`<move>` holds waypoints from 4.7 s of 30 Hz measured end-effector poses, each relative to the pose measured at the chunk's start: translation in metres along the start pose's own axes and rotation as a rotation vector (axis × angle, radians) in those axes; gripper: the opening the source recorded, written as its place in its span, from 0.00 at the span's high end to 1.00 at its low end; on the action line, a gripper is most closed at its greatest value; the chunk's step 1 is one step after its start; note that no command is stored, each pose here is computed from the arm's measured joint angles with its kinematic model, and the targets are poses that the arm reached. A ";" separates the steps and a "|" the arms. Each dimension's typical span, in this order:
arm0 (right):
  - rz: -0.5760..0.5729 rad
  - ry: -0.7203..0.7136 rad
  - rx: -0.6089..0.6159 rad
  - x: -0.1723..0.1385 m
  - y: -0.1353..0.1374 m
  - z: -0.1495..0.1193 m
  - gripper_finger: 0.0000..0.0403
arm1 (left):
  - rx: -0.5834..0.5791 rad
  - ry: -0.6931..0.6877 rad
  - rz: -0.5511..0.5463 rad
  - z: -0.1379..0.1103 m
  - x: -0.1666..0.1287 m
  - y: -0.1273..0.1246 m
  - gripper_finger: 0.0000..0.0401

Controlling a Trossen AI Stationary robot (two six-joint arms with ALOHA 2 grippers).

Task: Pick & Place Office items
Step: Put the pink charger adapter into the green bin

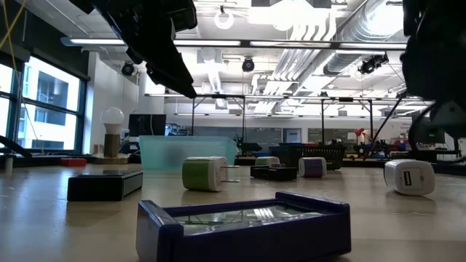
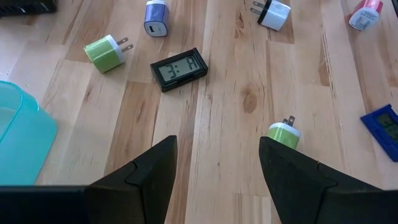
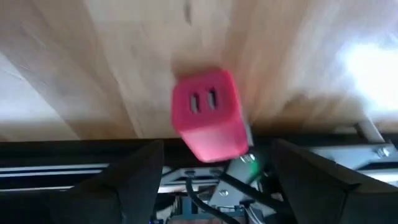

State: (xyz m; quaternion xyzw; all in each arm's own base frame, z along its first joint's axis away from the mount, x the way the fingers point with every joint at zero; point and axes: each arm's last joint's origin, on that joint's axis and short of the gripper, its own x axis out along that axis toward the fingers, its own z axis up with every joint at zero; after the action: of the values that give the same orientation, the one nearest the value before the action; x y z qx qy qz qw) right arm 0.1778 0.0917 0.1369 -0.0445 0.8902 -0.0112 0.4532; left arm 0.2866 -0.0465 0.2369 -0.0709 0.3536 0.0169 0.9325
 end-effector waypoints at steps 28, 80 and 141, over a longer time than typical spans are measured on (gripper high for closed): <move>0.010 0.021 -0.187 0.016 0.004 0.027 0.36 | 0.017 0.077 0.017 -0.011 0.024 0.000 0.45; -0.406 -1.679 -0.036 -0.167 0.071 -0.037 0.66 | 0.374 -0.298 0.114 0.004 0.009 -0.061 0.45; 0.025 -2.855 -0.229 -0.156 0.001 -0.034 0.66 | -0.164 -1.116 -0.157 0.064 -0.039 -0.073 0.58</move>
State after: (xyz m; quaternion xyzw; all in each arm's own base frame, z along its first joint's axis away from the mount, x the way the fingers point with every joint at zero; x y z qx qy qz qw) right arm 0.2415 0.1059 0.2827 -0.0455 -0.3229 0.1169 0.9381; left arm 0.3051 -0.1085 0.3185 -0.1495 -0.2016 0.0097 0.9679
